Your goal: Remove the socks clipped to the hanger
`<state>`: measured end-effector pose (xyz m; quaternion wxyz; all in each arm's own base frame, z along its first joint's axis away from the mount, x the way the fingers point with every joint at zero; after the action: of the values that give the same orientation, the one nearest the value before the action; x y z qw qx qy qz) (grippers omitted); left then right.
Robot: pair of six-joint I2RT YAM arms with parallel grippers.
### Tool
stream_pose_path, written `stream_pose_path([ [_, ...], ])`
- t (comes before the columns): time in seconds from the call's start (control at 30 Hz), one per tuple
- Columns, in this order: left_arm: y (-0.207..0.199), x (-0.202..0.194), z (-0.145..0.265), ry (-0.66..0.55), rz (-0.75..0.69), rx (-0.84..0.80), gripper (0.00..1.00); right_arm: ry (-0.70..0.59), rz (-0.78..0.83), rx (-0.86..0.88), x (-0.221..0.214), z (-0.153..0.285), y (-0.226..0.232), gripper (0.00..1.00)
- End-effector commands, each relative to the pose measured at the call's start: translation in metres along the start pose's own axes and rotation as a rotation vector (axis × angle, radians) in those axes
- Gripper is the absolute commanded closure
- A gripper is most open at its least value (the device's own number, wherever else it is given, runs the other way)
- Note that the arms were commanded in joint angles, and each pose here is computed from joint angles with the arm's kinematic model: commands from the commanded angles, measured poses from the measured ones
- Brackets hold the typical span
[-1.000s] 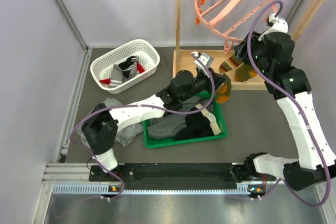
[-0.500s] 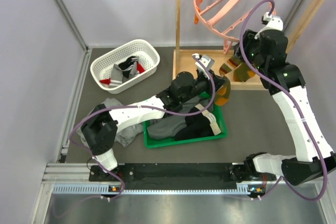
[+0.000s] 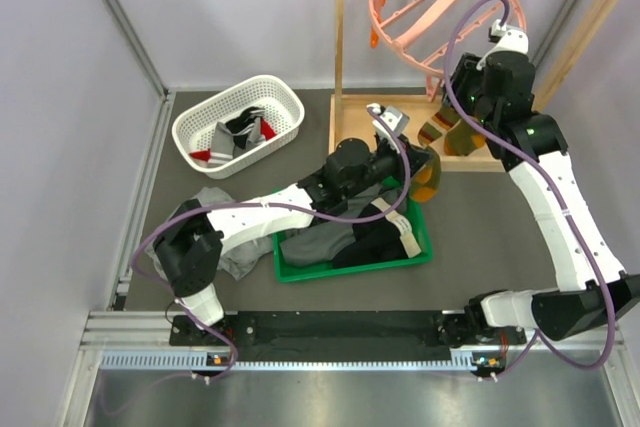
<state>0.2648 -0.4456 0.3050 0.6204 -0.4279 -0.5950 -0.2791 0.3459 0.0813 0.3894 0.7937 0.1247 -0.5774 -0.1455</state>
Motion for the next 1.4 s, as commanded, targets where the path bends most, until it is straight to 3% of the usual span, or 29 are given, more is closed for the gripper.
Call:
stream_pose_path([
  [0.0,-0.01,0.036,0.012,-0.099,-0.017,-0.015,1.0,-0.109,-0.021,0.001,0.027,0.001,0.003,0.58],
  [0.17,-0.01,0.031,0.014,-0.091,-0.016,-0.011,1.0,-0.151,-0.05,-0.034,0.033,0.003,-0.001,0.62],
  [0.23,-0.01,0.03,0.014,-0.089,-0.014,-0.01,1.0,-0.165,-0.059,-0.03,0.035,0.004,-0.001,0.69],
  [0.4,-0.01,0.031,0.016,-0.093,-0.015,-0.006,1.0,-0.171,-0.069,-0.029,0.033,0.003,-0.003,1.0],
  [0.57,0.0,0.028,0.023,-0.087,-0.026,0.059,1.0,-0.175,-0.077,-0.006,0.035,0.007,0.001,1.0],
  [0.73,0.032,0.037,0.04,-0.059,-0.11,0.251,1.0,-0.138,-0.09,0.041,0.031,0.009,0.008,1.0],
  [0.8,0.055,0.06,0.045,-0.068,-0.107,0.324,1.0,-0.125,-0.101,0.06,0.03,0.01,0.012,0.99],
  [0.83,0.072,0.048,0.05,0.025,-0.101,0.376,1.0,-0.103,-0.112,0.073,0.027,0.01,0.014,0.99],
  [0.87,0.103,0.056,0.058,0.033,-0.082,0.457,1.0,-0.097,-0.119,0.09,0.029,0.011,0.018,0.98],
  [1.1,0.242,0.097,0.128,0.019,0.045,0.75,1.0,-0.057,-0.156,0.158,0.024,0.011,0.029,0.96],
  [1.23,0.316,0.098,0.176,0.057,0.037,0.944,1.0,-0.054,-0.155,0.166,0.024,0.014,0.03,0.96],
  [1.37,0.364,0.088,0.209,0.073,0.09,1.064,1.0,-0.058,-0.158,0.184,0.024,0.016,0.031,0.96],
])
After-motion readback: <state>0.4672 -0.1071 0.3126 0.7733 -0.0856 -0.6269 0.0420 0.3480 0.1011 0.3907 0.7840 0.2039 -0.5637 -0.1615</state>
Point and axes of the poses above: each gripper's point midway between its finger pads, its own z axis back along the fingers, its own y axis along the line the jaws close on, x = y × z, the point moved 4 cm from there along z, back along the fingers, and after that the axes turned 8 degrees about -z, right-handed, at the moved point
